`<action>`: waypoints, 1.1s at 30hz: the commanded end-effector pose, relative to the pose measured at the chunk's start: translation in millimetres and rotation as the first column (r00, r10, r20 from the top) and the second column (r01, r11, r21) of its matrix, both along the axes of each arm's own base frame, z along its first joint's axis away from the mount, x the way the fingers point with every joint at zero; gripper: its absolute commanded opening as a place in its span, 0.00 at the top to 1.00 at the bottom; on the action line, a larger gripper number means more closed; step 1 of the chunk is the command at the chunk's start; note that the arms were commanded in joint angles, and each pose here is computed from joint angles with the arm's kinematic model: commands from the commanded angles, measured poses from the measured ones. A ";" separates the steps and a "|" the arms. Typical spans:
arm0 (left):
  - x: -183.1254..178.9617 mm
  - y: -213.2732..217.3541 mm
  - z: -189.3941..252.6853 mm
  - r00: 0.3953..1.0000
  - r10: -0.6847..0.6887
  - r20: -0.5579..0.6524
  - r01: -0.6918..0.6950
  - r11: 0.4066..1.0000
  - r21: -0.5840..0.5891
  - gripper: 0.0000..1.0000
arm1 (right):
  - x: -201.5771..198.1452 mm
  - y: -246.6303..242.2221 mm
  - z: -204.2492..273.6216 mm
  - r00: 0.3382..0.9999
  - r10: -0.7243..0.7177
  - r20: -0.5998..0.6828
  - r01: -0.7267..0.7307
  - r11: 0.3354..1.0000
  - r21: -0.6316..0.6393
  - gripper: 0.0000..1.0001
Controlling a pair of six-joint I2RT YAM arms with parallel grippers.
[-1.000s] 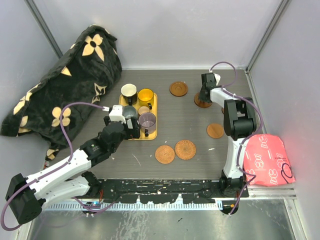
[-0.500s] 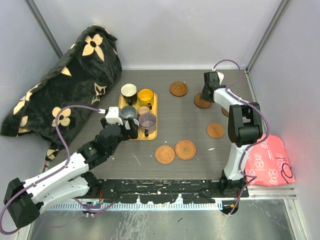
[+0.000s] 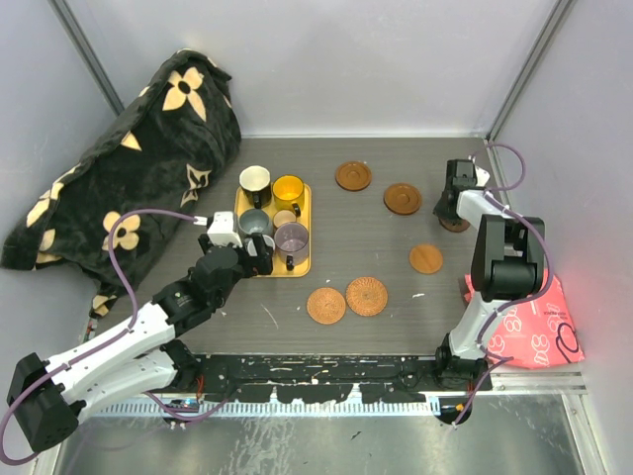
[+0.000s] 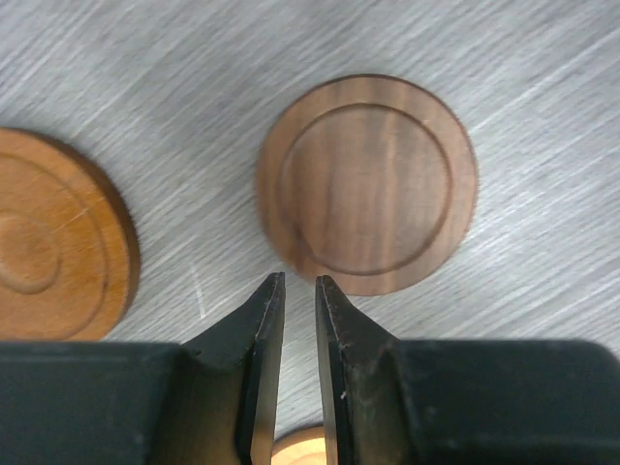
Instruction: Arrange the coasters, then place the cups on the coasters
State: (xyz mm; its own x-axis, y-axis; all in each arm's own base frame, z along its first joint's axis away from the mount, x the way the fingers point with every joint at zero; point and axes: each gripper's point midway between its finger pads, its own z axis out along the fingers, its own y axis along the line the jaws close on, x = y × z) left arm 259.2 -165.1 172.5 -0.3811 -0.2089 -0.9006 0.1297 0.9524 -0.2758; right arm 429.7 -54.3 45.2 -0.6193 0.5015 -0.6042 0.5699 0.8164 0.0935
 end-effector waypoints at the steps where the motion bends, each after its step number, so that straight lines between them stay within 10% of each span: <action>1: 4.2 -2.9 14.6 0.999 0.007 0.039 -0.005 0.999 -0.043 0.02 | 6.1 -12.8 21.8 0.996 -0.045 0.072 0.046 0.999 -0.014 0.75; 33: 7.8 -11.1 9.1 1.000 -0.015 0.025 0.016 0.999 -0.029 0.02 | 62.4 -43.0 -27.2 0.997 -0.072 0.016 0.072 0.997 0.008 0.75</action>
